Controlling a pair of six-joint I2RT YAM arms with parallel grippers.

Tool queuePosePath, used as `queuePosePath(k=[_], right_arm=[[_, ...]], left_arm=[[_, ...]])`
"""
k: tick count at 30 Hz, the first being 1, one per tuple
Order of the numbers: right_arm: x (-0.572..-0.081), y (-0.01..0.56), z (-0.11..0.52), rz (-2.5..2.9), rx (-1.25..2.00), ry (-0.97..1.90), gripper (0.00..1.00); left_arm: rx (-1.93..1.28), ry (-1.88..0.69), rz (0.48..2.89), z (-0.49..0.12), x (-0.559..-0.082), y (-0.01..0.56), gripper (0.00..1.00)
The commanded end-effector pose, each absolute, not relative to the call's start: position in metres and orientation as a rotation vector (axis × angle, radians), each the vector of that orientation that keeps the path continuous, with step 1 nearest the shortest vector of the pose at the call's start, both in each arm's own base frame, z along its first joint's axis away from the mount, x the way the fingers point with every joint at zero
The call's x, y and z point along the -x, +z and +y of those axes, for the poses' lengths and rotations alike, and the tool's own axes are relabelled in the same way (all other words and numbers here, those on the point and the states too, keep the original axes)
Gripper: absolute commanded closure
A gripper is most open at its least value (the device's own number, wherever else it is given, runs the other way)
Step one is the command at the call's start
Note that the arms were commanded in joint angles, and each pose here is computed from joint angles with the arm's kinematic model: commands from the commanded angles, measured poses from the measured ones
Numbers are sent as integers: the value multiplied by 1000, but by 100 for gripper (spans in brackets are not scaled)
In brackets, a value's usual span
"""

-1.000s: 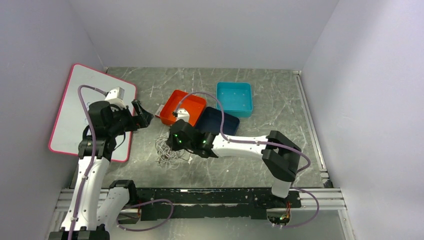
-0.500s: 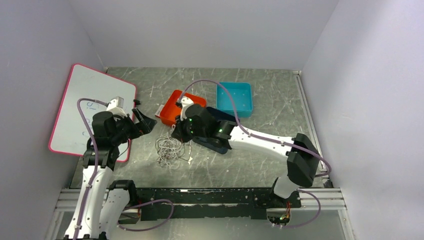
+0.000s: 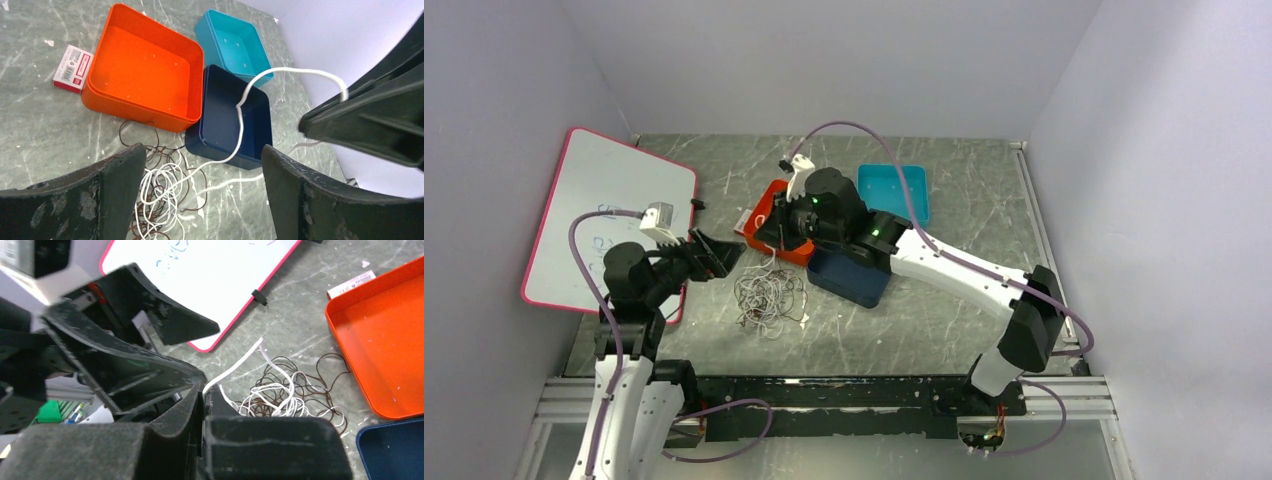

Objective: Untangle the cables

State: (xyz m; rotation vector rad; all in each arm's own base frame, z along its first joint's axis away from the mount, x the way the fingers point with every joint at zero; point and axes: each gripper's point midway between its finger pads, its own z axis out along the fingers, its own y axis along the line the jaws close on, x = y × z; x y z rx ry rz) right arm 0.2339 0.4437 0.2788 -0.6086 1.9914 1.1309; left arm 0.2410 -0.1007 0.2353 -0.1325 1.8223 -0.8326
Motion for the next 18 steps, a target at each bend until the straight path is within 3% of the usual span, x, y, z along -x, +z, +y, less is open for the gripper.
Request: queuePosePath(k=[1,12,18], right_arm=[[-233,295,447,1994,593,1163,100],[-241,317,457,1976,552,1186,100],[-235,329,461,1945,581,1239,100]], left_arm=[[77,-881,1768,-107,-239,239,11],[-13,-976,1671,-121,-240,240,9],[-16,-994,1682,-123,-244,234,15]])
